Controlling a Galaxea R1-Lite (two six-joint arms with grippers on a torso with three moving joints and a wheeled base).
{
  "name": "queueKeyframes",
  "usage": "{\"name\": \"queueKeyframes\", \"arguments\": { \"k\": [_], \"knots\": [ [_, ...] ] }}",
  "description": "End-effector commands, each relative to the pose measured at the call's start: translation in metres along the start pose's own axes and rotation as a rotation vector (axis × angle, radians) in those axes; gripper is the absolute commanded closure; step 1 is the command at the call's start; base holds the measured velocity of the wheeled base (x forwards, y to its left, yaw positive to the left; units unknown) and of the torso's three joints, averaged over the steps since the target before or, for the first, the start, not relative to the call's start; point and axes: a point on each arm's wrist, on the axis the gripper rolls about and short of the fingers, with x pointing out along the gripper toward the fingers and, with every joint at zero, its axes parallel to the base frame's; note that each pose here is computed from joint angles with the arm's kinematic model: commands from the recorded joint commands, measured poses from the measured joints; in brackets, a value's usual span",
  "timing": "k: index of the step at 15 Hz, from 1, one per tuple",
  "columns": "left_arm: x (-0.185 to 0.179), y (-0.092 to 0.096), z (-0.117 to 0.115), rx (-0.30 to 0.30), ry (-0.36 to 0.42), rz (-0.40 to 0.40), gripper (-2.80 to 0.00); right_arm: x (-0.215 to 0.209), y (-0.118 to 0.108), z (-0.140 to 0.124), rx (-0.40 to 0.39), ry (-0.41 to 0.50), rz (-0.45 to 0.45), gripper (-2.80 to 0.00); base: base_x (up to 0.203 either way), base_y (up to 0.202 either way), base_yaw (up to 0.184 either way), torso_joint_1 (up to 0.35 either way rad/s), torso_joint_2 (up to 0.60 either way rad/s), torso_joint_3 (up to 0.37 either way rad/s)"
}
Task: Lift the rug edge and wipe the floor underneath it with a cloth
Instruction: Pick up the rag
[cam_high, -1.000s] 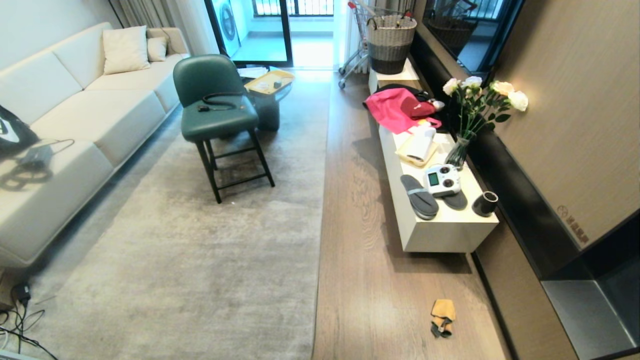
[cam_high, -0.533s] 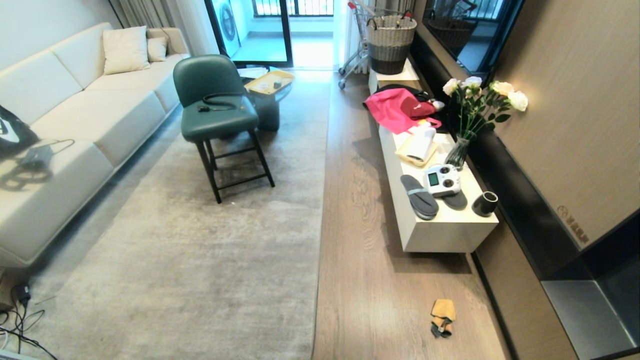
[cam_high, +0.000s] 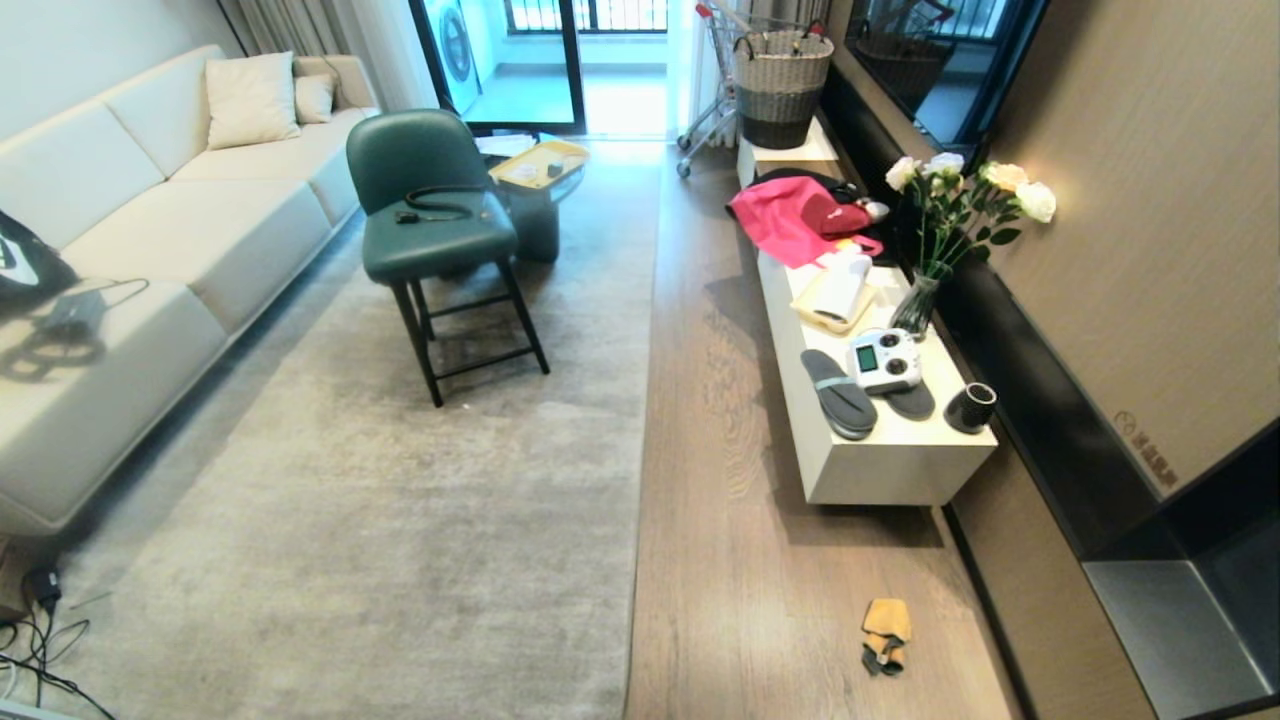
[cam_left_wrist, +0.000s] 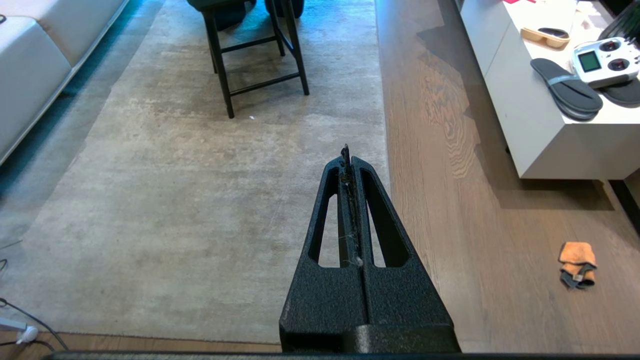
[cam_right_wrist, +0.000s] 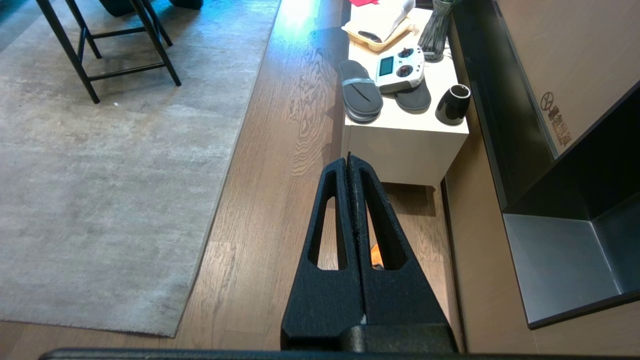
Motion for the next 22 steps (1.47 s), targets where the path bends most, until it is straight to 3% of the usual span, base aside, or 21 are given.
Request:
{"name": "queueKeyframes", "arguments": {
  "k": [1,22],
  "knots": [
    [0.0,0.0,-0.0001,0.0,0.0,0.0,0.0,0.0001,0.0,0.0,-0.001,0.001,0.001,0.0,0.0,0.0,0.0,0.0,0.0,0.0],
    [0.0,0.0,-0.0001,0.0,0.0,0.0,0.0,0.0001,0.0,0.0002,0.0,0.0,0.001,0.0,0.0,0.0,0.0,-0.021,0.05,0.028]
  ]
}}
